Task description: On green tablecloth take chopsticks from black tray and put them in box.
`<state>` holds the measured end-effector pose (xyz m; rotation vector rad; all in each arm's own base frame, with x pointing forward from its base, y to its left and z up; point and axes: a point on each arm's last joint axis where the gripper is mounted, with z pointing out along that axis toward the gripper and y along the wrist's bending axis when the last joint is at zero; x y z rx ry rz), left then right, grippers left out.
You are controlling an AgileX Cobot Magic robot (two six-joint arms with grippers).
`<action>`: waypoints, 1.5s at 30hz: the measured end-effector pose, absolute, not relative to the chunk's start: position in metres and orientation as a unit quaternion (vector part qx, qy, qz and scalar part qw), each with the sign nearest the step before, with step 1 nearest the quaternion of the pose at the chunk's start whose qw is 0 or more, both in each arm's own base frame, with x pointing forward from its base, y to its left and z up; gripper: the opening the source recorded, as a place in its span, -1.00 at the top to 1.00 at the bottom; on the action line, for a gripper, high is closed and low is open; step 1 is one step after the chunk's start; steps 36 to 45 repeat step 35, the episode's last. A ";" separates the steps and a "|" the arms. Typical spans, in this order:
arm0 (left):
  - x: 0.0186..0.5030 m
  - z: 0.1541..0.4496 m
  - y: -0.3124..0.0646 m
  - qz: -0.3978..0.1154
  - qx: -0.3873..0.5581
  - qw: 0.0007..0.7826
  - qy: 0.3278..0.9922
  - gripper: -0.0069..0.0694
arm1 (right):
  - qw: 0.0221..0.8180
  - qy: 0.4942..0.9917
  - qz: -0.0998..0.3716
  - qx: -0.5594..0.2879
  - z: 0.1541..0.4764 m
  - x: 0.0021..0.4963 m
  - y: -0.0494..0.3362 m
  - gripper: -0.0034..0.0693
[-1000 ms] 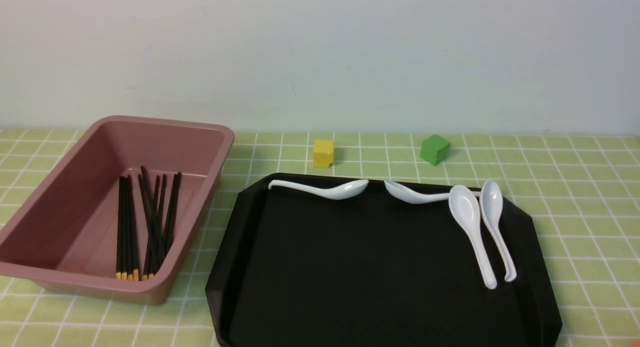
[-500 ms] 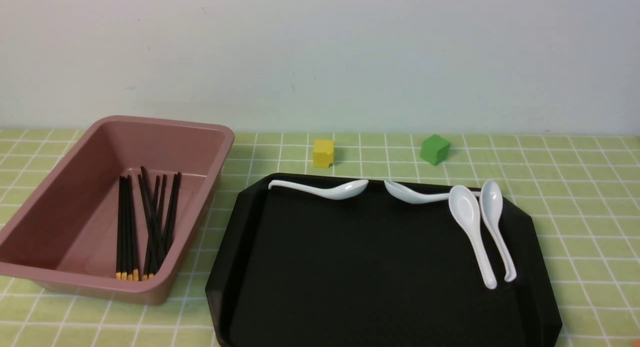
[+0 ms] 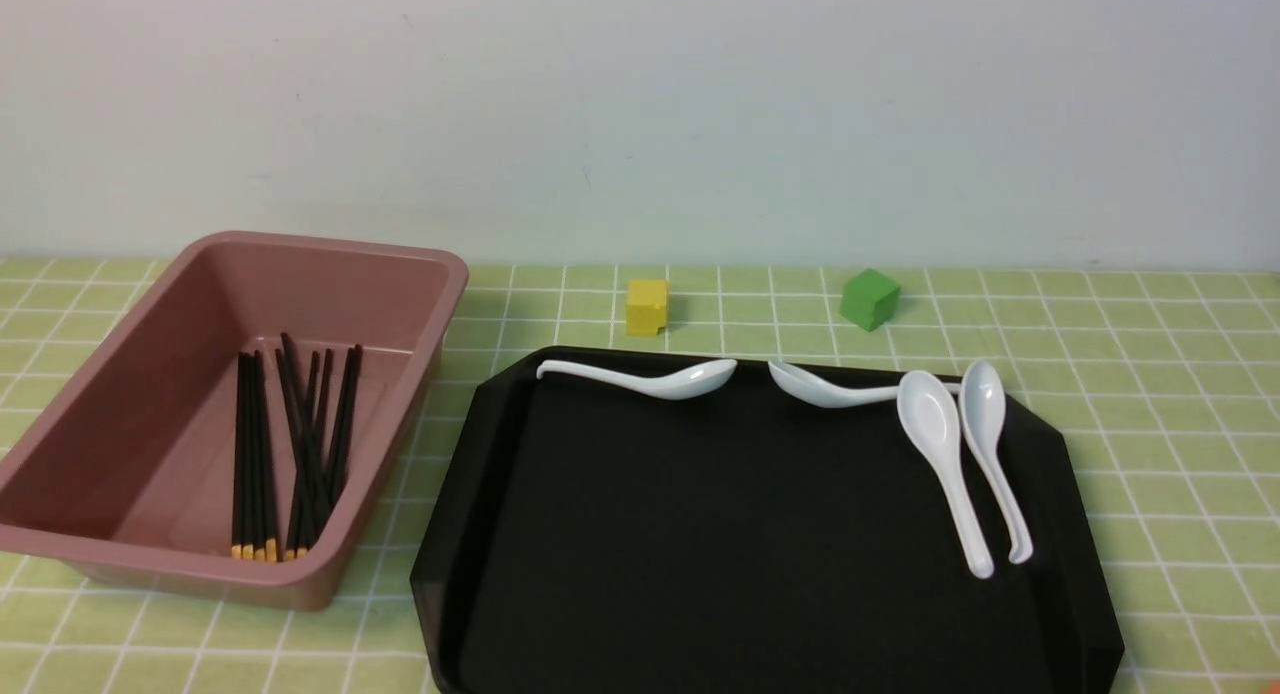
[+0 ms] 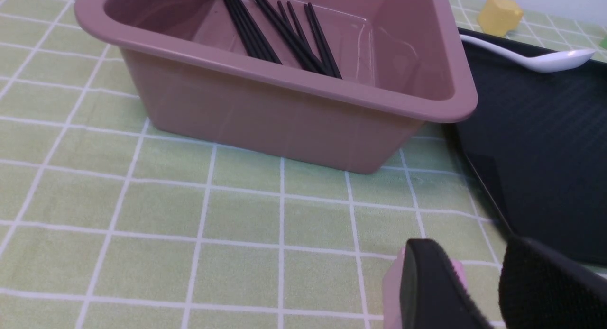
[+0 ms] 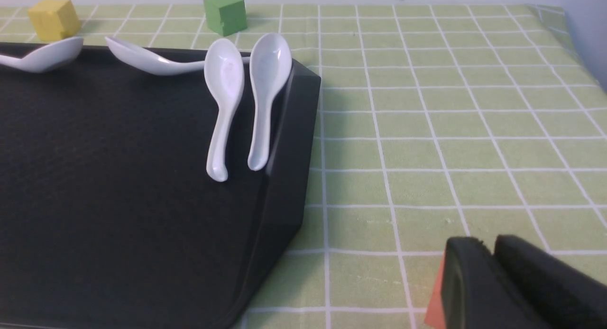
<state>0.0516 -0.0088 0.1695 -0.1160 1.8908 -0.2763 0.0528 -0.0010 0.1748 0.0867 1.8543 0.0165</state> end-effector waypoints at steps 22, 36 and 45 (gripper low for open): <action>0.052 0.170 -0.009 -0.118 -0.050 0.576 0.808 0.19 | 0.599 0.800 0.007 0.037 0.175 0.053 -0.001 0.57; 0.052 0.170 -0.009 -0.118 -0.050 0.576 0.808 0.19 | 0.599 0.800 0.007 0.037 0.175 0.053 -0.001 0.53; 0.052 0.170 -0.009 -0.118 -0.050 0.576 0.808 0.19 | 0.599 0.800 0.007 0.037 0.175 0.053 -0.001 0.53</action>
